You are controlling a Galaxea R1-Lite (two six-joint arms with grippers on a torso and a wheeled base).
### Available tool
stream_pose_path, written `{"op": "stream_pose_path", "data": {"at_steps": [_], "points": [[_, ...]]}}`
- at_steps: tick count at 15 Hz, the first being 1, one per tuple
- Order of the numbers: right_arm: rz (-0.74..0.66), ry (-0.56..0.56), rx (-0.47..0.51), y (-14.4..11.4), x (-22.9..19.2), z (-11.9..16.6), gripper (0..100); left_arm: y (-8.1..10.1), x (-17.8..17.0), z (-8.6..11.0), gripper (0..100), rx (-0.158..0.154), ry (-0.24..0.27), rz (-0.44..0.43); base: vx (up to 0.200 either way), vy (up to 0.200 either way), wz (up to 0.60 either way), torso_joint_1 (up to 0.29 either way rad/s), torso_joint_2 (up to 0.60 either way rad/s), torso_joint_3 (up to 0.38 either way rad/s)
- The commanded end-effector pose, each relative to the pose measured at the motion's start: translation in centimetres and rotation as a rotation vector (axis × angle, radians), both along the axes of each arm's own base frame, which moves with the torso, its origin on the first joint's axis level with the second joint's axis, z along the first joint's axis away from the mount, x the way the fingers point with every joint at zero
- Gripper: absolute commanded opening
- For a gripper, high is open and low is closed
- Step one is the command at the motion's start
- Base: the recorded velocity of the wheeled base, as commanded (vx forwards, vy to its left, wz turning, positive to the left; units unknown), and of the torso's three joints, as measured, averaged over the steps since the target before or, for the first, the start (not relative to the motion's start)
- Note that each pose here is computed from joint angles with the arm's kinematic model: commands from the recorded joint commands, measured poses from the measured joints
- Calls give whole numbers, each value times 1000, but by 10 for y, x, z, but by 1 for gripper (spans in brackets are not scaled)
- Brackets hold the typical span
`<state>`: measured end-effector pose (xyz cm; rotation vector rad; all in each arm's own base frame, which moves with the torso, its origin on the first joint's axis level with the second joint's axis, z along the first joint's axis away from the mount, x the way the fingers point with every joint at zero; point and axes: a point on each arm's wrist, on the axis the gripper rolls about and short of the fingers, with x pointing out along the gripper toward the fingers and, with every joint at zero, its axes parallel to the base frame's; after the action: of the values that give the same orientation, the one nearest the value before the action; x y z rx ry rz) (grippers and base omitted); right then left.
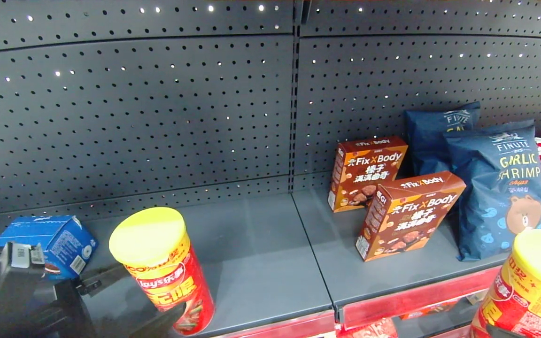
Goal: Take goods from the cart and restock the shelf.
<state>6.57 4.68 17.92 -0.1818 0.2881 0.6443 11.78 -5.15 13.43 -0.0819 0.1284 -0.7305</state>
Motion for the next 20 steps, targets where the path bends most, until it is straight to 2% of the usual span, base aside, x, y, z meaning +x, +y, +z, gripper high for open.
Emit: {"op": "stream_pose_path", "data": {"at_steps": [1, 2, 6, 13, 18, 20], "points": [[1, 2, -2, 0, 0, -1, 0, 9, -23, 11, 100, -31, -73, 9, 0, 0, 0, 0, 0, 0], [1, 1, -1, 0, 0, -1, 0, 13, -35, 13, 100, -43, -90, 17, 0, 0, 0, 0, 0, 0], [2, -5, 1, -1, -1, 0, 0, 24, -65, 11, 100, -51, -113, 19, 0, 0, 0, 0, 0, 0], [2, -25, 13, -3, -4, 2, 0, 39, -106, -3, 100, -66, -163, 51, 0, 0, 0, 0, 0, 0], [6, -79, 48, -1, -2, 8, 0, 50, -137, -29, 100, -84, -202, 54, 0, 0, 0, 0, 0, 0], [6, -94, 58, -1, -2, 10, 0, 53, -145, -38, 100, -83, -203, 54, 0, 0, 0, 0, 0, 0]]}}
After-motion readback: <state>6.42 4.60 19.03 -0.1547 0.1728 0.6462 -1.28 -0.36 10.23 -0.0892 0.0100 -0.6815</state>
